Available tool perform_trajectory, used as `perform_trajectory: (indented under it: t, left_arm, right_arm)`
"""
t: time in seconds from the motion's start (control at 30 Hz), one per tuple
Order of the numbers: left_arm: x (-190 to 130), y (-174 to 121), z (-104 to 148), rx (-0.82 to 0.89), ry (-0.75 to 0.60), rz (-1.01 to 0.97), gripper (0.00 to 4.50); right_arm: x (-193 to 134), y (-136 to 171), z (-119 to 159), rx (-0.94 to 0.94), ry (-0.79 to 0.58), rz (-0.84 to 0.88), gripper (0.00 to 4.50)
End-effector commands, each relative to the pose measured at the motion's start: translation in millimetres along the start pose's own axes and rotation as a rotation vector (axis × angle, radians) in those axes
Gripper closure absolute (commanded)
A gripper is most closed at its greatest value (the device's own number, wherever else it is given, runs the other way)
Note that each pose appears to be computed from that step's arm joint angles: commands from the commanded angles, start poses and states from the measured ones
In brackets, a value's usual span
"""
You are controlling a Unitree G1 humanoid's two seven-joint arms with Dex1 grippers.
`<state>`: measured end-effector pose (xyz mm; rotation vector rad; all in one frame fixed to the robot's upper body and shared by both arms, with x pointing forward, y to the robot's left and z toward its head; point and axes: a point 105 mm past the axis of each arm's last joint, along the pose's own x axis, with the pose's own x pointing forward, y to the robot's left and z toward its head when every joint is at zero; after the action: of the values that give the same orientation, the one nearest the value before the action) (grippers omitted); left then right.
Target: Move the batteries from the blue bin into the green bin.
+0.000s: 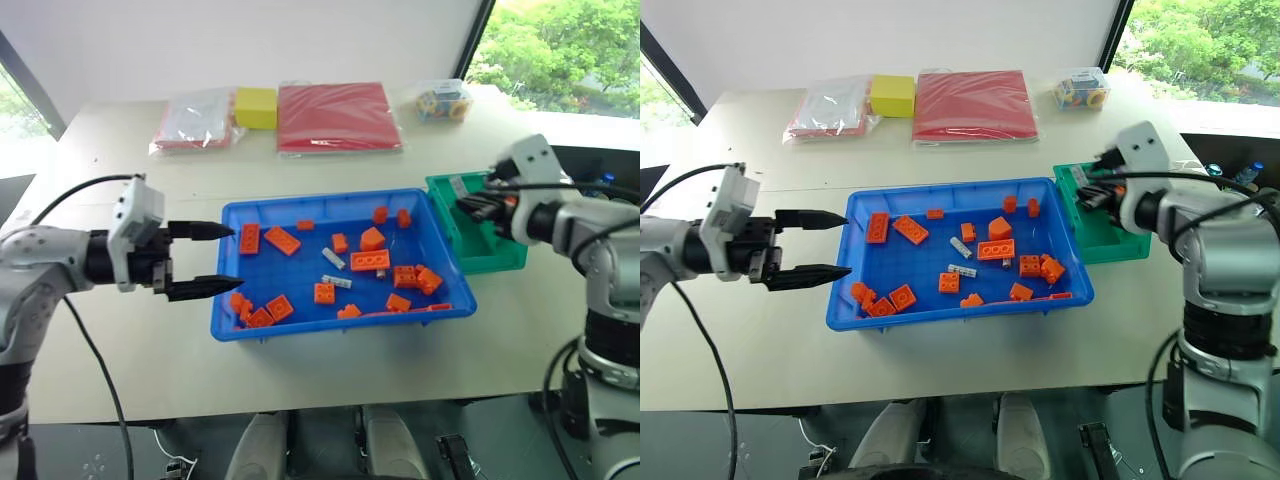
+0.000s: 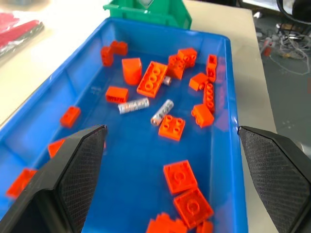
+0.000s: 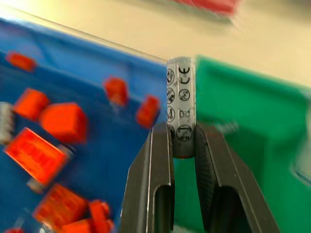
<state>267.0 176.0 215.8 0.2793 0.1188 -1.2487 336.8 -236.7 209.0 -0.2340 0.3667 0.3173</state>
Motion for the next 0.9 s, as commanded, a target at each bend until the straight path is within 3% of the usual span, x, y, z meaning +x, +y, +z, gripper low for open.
perform_trajectory:
  t: [0.03, 0.2, 0.4, 0.5, 0.7, 0.9]
  left_arm:
    - [5, 6, 11, 0.048, -0.026, -0.004, 0.00]
    - [9, 10, 15, 0.052, -0.045, -0.015, 0.00]
    - [10, 9, 14, 0.052, -0.044, -0.018, 0.00]
    - [10, 9, 15, 0.053, -0.046, -0.013, 0.00]
    - [9, 6, 16, 0.054, -0.042, -0.002, 0.00]
    - [6, 2, 16, 0.051, -0.032, -0.001, 0.00]
  right_arm:
    - [-6, -18, 2, -0.013, -0.052, -0.120, 3.93]
    - [-3, -19, 1, -0.044, -0.104, -0.129, 1.42]
    - [-8, 17, 42, -0.131, -0.301, 0.069, 1.42]
    - [2, 58, 49, -0.140, -0.323, 0.226, 1.42]
    - [15, 142, 22, -0.169, -0.221, 0.544, 1.42]
    - [29, 161, -15, -0.371, -0.118, 0.658, 1.42]
